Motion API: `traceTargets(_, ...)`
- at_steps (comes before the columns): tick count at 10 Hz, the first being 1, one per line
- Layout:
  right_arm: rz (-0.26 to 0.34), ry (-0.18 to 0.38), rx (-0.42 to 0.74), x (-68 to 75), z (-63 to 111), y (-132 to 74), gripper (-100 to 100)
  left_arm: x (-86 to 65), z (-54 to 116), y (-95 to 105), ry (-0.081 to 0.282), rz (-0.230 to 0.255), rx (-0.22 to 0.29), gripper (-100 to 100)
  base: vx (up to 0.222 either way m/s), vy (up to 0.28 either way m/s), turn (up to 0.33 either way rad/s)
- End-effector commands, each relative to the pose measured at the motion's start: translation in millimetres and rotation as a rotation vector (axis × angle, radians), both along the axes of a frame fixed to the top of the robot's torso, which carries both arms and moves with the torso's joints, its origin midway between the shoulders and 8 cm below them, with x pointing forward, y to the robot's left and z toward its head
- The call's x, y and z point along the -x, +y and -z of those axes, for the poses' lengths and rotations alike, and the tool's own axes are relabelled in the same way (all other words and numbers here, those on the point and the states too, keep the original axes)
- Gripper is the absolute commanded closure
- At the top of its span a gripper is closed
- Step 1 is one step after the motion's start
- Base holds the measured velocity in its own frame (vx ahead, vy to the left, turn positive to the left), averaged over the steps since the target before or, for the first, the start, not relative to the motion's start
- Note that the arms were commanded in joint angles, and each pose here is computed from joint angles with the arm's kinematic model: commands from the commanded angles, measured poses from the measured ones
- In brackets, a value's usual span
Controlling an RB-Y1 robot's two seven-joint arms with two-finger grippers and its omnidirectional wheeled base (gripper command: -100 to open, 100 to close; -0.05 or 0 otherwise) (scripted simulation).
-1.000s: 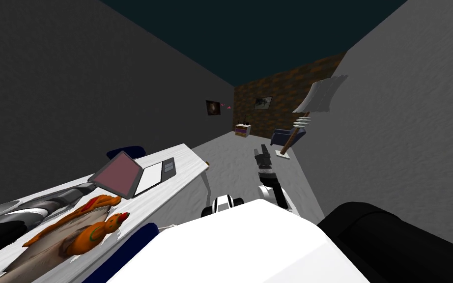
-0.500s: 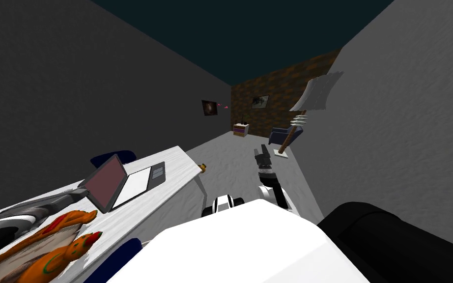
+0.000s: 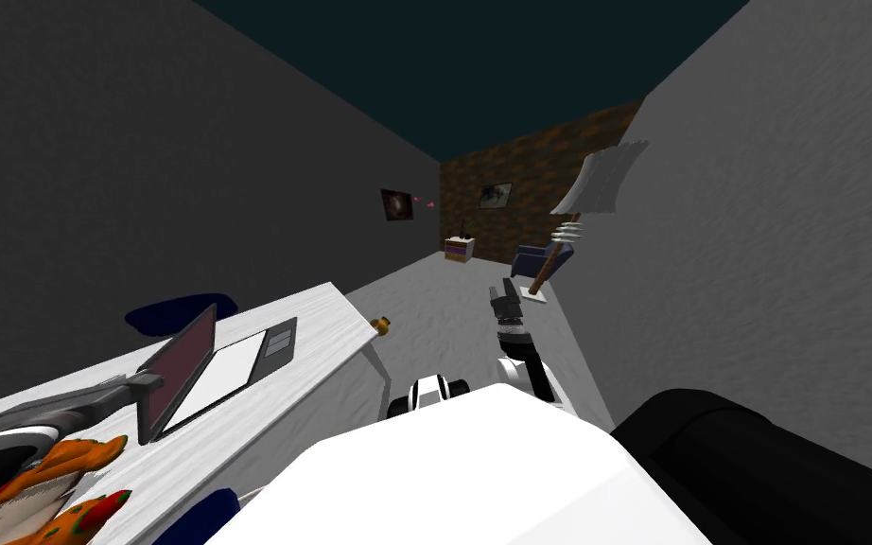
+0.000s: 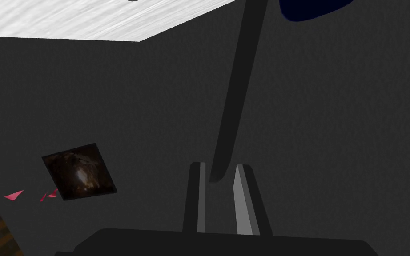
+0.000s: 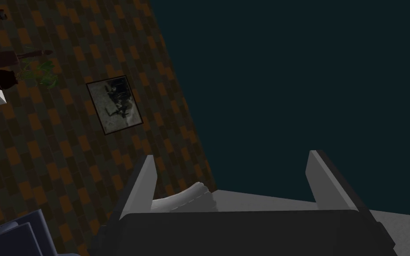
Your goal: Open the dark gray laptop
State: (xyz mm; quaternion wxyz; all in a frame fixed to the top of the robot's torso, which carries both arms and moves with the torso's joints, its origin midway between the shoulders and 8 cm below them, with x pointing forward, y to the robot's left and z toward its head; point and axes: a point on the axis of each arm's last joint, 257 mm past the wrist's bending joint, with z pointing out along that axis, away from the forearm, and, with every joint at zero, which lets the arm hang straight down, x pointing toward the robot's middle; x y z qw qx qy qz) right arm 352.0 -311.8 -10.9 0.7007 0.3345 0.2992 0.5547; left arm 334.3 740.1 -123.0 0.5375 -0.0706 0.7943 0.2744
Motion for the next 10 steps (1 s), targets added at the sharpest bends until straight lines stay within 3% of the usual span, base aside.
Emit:
traceTargets(1,0.000,0.000,0.000,0.0,0.0,0,0,16.1,16.3,15.0,0.062,-0.032,-0.084,100,0.017,-0.081,-0.108)
traceTargets(3,0.000,0.000,0.000,0.0,0.0,0,0,27.0,29.6,24.8,0.111,-0.052,-0.144,100,0.017,-0.085,-0.093)
traceTargets(4,0.000,0.000,0.000,0.0,0.0,0,0,26.9,29.2,24.8,0.115,-0.050,-0.152,100,0.025,-0.054,-0.041)
traceTargets(8,0.000,0.000,0.000,0.0,0.0,0,0,47.1,57.5,39.8,0.223,-0.083,-0.267,100,0.025,-0.065,-0.089)
traceTargets(10,0.000,0.000,0.000,0.0,0.0,0,0,46.4,55.9,39.9,0.222,-0.082,-0.265,100,0.016,-0.036,-0.026)
